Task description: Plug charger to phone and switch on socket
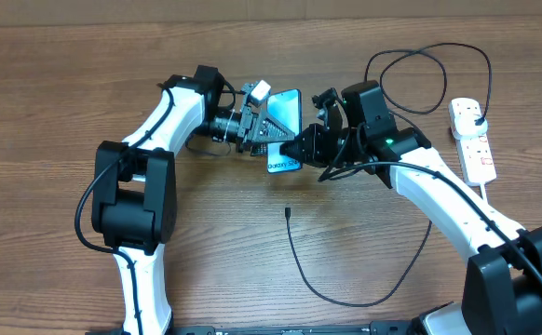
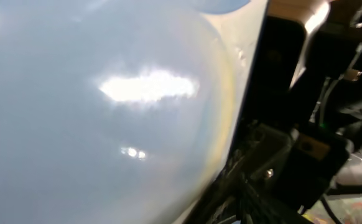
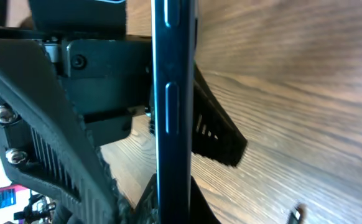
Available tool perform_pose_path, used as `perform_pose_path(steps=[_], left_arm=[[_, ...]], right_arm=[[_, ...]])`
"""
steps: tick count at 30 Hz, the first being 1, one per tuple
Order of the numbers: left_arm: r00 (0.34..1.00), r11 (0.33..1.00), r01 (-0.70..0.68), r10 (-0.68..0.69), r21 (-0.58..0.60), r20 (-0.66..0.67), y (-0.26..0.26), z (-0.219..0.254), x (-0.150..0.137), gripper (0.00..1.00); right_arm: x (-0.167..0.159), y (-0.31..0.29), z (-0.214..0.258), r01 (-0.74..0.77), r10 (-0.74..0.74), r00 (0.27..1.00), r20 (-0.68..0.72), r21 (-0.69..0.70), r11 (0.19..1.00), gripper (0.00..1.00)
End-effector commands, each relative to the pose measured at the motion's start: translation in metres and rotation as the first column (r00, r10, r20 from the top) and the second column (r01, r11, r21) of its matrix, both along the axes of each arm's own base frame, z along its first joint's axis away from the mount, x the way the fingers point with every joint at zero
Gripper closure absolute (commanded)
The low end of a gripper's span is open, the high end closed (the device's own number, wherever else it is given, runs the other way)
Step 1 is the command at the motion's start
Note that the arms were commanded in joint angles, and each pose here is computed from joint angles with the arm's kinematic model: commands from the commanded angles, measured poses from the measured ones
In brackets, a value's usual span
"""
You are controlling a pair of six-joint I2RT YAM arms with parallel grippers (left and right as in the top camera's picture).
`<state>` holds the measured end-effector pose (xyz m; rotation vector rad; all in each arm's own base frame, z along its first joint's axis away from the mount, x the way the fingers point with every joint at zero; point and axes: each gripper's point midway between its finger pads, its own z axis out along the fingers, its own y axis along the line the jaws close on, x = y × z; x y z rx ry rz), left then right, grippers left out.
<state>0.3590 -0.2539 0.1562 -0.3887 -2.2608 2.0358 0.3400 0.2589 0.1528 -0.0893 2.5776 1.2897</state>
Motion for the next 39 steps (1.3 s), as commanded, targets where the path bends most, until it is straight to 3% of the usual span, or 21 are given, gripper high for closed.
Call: perform_pose_path(steps=[1, 17, 24, 29, 37, 39], left_arm=[[0.996, 0.988, 0.022, -0.008, -0.153, 0.094, -0.010, 0.056, 0.006, 0.41], [0.946, 0.979, 0.040, 0.027, -0.198, 0.324, 0.001, 0.165, 0.007, 0.47], [0.930, 0.979, 0.022, 0.055, -0.204, 0.362, 0.013, 0.186, 0.003, 0.55], [0.932, 0.979, 0.016, 0.059, -0.203, 0.359, 0.014, 0.187, 0.003, 0.59], [0.931, 0.979, 0.015, 0.060, -0.203, 0.360, 0.015, 0.188, 0.005, 0.91], [0.931, 0.979, 0.015, 0.060, -0.203, 0.360, 0.014, 0.188, 0.007, 0.96]], right_arm=[[-0.006, 0.014, 0.010, -0.074, 0.072, 0.997, 0.035, 0.053, 0.996, 0.96], [0.003, 0.020, 0.030, -0.095, 0.083, 0.992, 0.092, 0.136, 0.986, 0.96], [0.011, 0.008, 0.050, -0.126, 0.099, 0.987, 0.125, 0.231, 0.965, 0.96], [0.021, -0.004, 0.055, -0.069, 0.048, 0.995, 0.088, 0.262, 0.963, 0.96], [0.023, -0.003, 0.063, -0.079, 0.051, 0.994, 0.101, 0.290, 0.954, 0.96], [0.023, -0.003, 0.062, -0.078, 0.052, 0.994, 0.098, 0.290, 0.954, 0.90]])
